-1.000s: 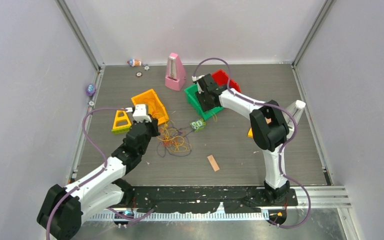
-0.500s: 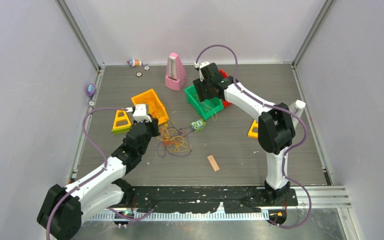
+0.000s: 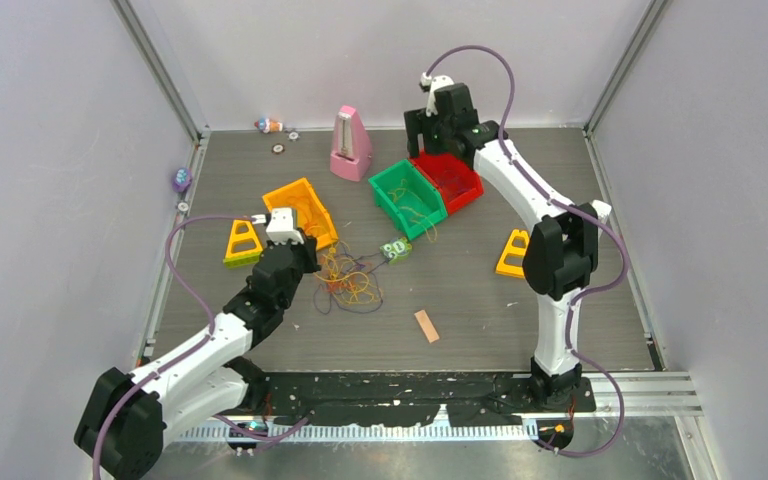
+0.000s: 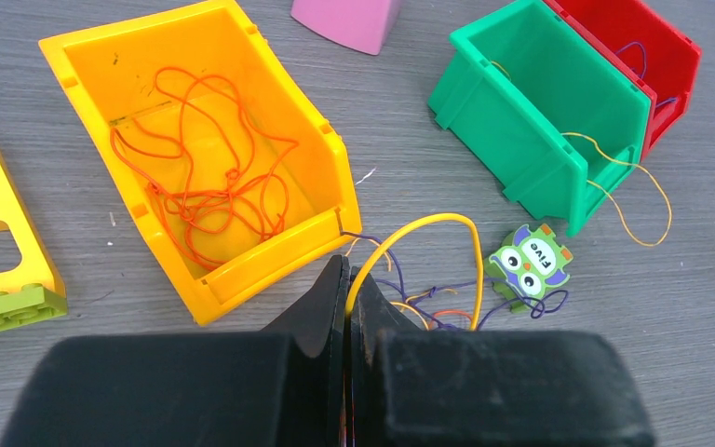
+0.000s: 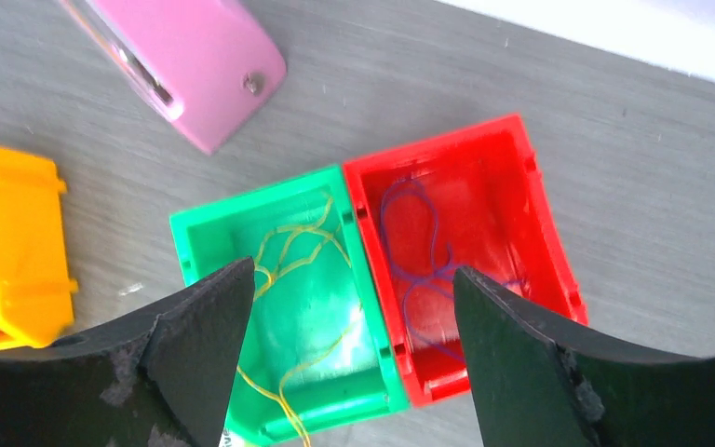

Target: Untangle the cables

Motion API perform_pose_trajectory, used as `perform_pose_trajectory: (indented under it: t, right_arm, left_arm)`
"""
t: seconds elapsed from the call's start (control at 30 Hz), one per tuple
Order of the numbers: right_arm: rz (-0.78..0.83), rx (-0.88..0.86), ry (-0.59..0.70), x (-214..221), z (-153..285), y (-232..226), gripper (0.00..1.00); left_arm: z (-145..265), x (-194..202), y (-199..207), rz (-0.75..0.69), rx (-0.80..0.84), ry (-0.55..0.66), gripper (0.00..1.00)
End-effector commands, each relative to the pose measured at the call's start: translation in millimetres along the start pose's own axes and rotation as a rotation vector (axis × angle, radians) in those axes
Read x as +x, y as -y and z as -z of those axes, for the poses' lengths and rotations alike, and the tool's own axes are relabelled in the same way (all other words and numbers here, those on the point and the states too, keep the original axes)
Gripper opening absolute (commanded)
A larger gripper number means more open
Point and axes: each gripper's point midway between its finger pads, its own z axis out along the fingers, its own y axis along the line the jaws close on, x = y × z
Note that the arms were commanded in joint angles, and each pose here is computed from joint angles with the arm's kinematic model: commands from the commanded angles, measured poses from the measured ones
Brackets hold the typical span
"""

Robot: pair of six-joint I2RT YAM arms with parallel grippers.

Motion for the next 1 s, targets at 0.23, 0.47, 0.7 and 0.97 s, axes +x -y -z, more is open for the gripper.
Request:
perform_pose_trajectory:
  t: [0.23, 0.47, 0.7, 0.97]
  right_arm:
    - [-0.025, -0.134, 0.017, -16, -1, -24, 0.77]
    - [-0.016, -0.152, -0.027, 43, 46, -22, 0.77]
    - [-0.023, -0.201, -0.073, 110, 68, -39, 0.76]
    - [-0.044, -0.251, -0.16, 174, 57, -64, 0.75]
  left_arm:
    - [-2, -21, 10, 0.012, 0.024, 0.043, 0.0]
    - [-3, -19, 14, 0.016, 0.041, 0.033, 0.0]
    - [-3, -19, 17, 0.02, 0.053, 0.028, 0.0]
    - [-4, -17, 19, 0.023, 0.063, 0.021, 0.0]
